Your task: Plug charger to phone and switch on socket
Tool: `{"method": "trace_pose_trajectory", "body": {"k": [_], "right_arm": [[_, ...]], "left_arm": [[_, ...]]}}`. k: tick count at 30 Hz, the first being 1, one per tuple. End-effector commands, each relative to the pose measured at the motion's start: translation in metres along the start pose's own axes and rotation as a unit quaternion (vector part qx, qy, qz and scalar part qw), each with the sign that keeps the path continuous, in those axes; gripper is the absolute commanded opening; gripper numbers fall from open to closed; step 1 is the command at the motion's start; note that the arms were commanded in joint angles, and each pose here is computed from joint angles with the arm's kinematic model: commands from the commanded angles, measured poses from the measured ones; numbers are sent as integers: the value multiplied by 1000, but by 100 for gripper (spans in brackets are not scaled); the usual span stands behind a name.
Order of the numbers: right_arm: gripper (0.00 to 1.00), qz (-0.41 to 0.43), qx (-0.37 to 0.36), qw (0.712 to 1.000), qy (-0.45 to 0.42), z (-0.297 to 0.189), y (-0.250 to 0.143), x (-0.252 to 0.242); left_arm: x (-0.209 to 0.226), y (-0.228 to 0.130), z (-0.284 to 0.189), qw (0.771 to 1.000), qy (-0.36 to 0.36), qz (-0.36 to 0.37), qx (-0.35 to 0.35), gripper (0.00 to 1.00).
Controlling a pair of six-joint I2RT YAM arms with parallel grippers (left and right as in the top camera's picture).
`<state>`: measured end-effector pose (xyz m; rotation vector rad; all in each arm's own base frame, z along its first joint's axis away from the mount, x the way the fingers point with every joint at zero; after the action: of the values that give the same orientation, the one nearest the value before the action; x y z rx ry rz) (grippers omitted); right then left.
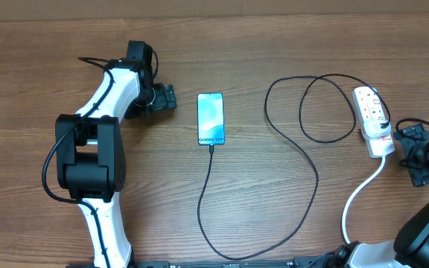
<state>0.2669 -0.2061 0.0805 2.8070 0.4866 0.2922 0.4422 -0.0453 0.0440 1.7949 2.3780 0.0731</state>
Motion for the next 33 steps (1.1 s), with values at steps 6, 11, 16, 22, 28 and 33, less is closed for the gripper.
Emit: {"method": "trace_pose_trajectory", "body": {"k": [6, 11, 16, 22, 28, 33], "right_arm": [[100, -46, 1, 999, 28, 2, 0, 8], [100, -46, 4, 999, 26, 4, -2, 7], [100, -46, 13, 999, 22, 12, -4, 6], [100, -62, 39, 996, 50, 28, -10, 14], [100, -62, 39, 996, 50, 31, -10, 15], [100, -63, 40, 996, 49, 31, -10, 15]], "left_arm": [[13, -21, 38, 999, 14, -6, 52, 100], [13, -21, 38, 999, 14, -6, 52, 100], [13, -21, 38, 999, 14, -6, 52, 100], [13, -21, 38, 999, 14, -6, 52, 100], [13, -21, 38, 999, 14, -6, 52, 100], [13, -21, 38, 999, 14, -6, 52, 100]]}}
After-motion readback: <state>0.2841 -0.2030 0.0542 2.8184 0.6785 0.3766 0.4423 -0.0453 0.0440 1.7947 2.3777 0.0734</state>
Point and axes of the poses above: each gripper's point midway between its finger pads, its own z axis out along the fingers, its own x axis along the line the jaws close on, y = z × x, the point moved 4 cm from there along -z, back along the fingers, and after that the axes turned 3 degrees about -z, right-handed, at the moved point
